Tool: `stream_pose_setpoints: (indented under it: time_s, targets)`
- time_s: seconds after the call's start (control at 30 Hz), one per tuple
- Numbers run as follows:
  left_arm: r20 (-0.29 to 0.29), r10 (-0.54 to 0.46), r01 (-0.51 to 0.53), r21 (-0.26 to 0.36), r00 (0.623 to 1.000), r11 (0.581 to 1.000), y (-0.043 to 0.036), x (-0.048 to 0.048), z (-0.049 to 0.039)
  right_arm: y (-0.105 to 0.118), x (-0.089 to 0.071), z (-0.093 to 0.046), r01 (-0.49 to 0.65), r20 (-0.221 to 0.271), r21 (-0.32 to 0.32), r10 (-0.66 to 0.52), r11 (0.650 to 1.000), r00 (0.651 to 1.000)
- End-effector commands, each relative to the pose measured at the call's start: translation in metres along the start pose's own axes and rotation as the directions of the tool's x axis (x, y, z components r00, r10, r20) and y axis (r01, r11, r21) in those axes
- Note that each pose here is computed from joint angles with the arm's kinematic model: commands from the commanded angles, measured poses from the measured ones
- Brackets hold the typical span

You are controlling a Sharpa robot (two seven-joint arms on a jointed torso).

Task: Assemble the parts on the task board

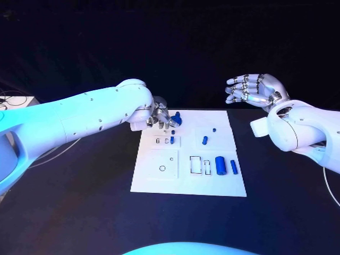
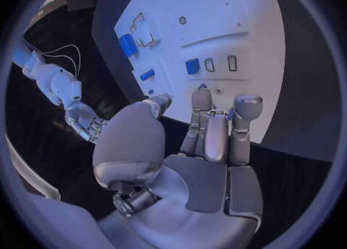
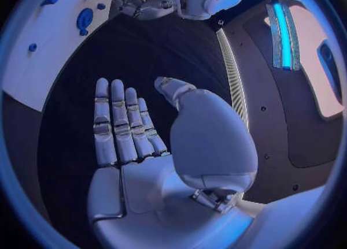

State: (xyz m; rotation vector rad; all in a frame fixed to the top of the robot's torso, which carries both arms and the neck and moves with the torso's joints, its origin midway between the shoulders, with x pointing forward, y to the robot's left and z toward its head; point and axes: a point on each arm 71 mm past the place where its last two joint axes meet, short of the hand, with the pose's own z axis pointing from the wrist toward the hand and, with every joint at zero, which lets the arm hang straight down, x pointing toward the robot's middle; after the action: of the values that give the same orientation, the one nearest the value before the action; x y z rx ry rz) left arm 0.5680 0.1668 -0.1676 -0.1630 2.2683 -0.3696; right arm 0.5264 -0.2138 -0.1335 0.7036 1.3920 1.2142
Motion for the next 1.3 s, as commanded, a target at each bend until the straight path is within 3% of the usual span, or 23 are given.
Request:
stream_pose_setpoints:
  time_s: [0.03, 0.43, 0.83, 1.3]
  targets:
    - [-0.040, 0.077, -0.078, -0.040, 0.996, 0.996, -0.0001, 0.0028, 0.0040, 0.001, 0.001, 0.000, -0.020, -0.032, -0.012, 0.020, 1.000, 0.999]
    - [-0.084, 0.097, -0.102, -0.051, 0.992, 0.993, -0.0060, 0.0127, 0.0146, 0.000, 0.000, 0.001, -0.016, -0.025, -0.007, 0.016, 1.000, 1.000]
    - [-0.108, 0.108, -0.115, -0.061, 0.988, 0.992, -0.0019, 0.0157, 0.0151, -0.001, -0.002, 0.001, -0.012, -0.016, 0.002, 0.012, 1.000, 1.000]
    - [-0.138, 0.105, -0.114, -0.054, 0.985, 0.992, -0.0026, 0.0261, 0.0185, -0.002, -0.002, 0.001, -0.013, -0.017, 0.007, 0.013, 1.000, 1.000]
